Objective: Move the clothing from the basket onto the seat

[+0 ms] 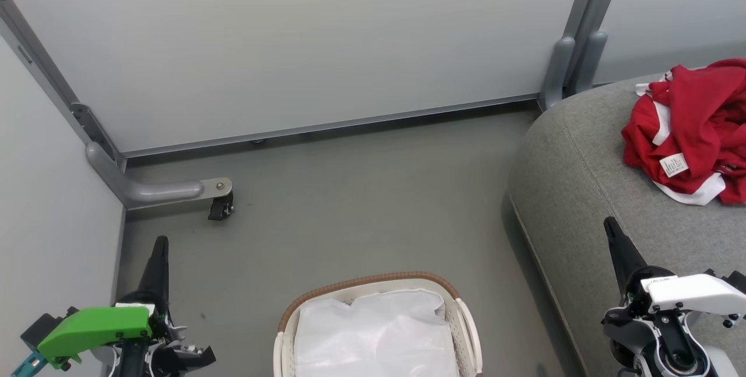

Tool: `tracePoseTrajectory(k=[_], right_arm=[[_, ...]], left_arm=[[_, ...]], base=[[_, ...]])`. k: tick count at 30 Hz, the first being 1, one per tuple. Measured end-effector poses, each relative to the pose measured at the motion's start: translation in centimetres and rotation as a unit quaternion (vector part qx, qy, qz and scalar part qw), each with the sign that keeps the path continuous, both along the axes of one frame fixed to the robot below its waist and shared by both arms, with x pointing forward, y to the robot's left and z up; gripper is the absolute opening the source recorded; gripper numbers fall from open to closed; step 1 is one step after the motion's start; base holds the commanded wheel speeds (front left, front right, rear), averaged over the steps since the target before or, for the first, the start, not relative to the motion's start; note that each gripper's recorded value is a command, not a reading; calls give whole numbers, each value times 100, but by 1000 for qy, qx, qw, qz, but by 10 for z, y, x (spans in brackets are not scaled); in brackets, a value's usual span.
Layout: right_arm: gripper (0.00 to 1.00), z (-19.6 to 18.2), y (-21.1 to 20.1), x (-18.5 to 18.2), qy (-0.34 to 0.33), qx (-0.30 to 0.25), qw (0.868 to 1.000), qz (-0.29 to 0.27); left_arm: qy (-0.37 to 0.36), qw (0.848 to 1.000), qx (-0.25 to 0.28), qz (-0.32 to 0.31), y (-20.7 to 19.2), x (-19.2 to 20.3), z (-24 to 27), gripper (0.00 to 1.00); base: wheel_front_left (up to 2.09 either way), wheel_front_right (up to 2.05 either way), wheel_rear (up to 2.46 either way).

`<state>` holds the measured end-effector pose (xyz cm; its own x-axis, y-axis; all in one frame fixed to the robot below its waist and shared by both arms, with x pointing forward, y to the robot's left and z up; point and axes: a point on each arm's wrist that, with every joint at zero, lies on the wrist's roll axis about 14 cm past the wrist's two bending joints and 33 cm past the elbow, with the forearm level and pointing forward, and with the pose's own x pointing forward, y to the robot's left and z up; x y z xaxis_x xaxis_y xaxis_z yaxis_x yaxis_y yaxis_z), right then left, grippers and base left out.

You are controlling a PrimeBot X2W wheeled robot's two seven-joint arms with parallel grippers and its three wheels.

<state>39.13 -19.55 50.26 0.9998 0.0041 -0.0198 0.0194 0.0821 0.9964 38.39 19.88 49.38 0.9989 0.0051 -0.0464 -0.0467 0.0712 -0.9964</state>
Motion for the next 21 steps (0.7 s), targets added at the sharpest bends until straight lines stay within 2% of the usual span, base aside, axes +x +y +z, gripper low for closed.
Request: tracePoseTrajectory(k=[13, 21], right_arm=[[0, 5, -3, -1, -9, 44, 999, -1], [0, 5, -3, -1, -10, 44, 999, -2]], left_arm=[[-17, 999, -38, -1, 1, 4, 10, 0], [-17, 999, -38, -1, 1, 4, 10, 0]], base=[[0, 0, 0], [0, 0, 0]])
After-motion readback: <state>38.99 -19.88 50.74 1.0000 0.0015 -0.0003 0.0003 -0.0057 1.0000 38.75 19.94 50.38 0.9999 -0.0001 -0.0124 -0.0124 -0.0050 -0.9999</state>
